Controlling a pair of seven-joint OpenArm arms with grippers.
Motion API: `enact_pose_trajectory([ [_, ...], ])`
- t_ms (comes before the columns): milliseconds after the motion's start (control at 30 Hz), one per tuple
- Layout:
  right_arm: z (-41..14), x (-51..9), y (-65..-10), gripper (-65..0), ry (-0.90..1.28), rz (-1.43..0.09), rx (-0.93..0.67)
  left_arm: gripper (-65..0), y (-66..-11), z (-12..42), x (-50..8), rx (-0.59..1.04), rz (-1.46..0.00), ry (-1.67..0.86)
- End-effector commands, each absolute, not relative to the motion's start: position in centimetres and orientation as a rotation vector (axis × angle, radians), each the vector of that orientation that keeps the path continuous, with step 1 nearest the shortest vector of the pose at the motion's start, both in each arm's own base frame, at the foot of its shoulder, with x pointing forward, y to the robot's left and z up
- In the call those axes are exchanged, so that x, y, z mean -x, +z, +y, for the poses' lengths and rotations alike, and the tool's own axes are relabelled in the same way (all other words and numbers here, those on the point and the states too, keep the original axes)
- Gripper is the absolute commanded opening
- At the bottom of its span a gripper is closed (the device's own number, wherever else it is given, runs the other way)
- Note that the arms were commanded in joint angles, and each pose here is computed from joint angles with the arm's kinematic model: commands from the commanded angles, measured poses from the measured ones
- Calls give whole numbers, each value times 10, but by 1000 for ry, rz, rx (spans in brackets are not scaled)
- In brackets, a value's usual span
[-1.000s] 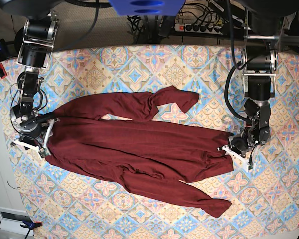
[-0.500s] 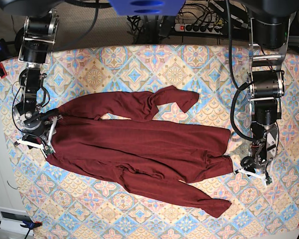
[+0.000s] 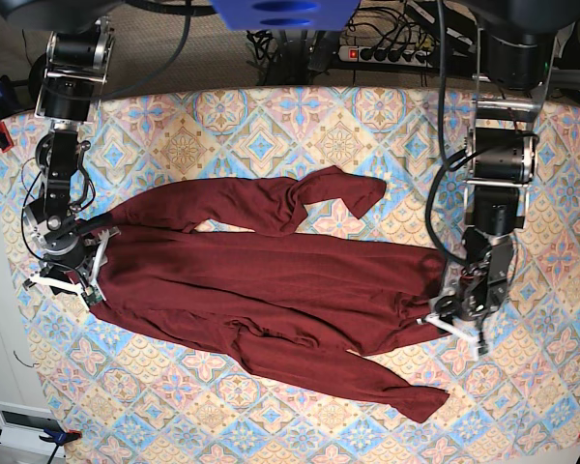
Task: Layout the t-shirt on the table in an organized manner, then fold the t-shirt properly
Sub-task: 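Grasp the shirt hem with the left gripper and pull it outward, then drag the shirt hem with the left gripper to flatten the body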
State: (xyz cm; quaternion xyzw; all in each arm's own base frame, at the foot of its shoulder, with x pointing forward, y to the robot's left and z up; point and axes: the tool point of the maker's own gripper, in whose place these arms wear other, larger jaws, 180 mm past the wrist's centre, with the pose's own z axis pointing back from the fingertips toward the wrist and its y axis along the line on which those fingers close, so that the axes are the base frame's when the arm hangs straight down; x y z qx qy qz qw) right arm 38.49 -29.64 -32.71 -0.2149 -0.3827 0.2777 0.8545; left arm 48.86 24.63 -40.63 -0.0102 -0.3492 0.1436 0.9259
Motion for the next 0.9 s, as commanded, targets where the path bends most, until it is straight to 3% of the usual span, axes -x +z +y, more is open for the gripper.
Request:
enact_pose_trajectory([
  [0,-302,-393,-306,-429,583,-854,487,-270,-377,248,-510,28,-784,290],
  [167,-301,-392,-306,-429,585,-856,489,-87,-380,233,-511,48,-768,271],
  [333,-302,-392,-305,-429,584,-856,489,-88,-386,225,-508,57,-755,263],
  [400,-302,-392,-305,-429,584,-858,490,-145,-394,224,-502,56,-729,263],
  [467,-302,-392,-305,-429,584,-858,490,-252,-400,225,-499,52,-719,269],
  [567,-308,-391,-302,-430,563,-861,497,-513,-400,234,-503,28,-772,289],
  [633,-306,-391,-304,-430,551,-866,487,-644,-389,244,-513,-7,-831,289],
  [867,-299,-387,-296,-431,563,-887,496,-602,-306,281,-562,-195,-1094,306],
])
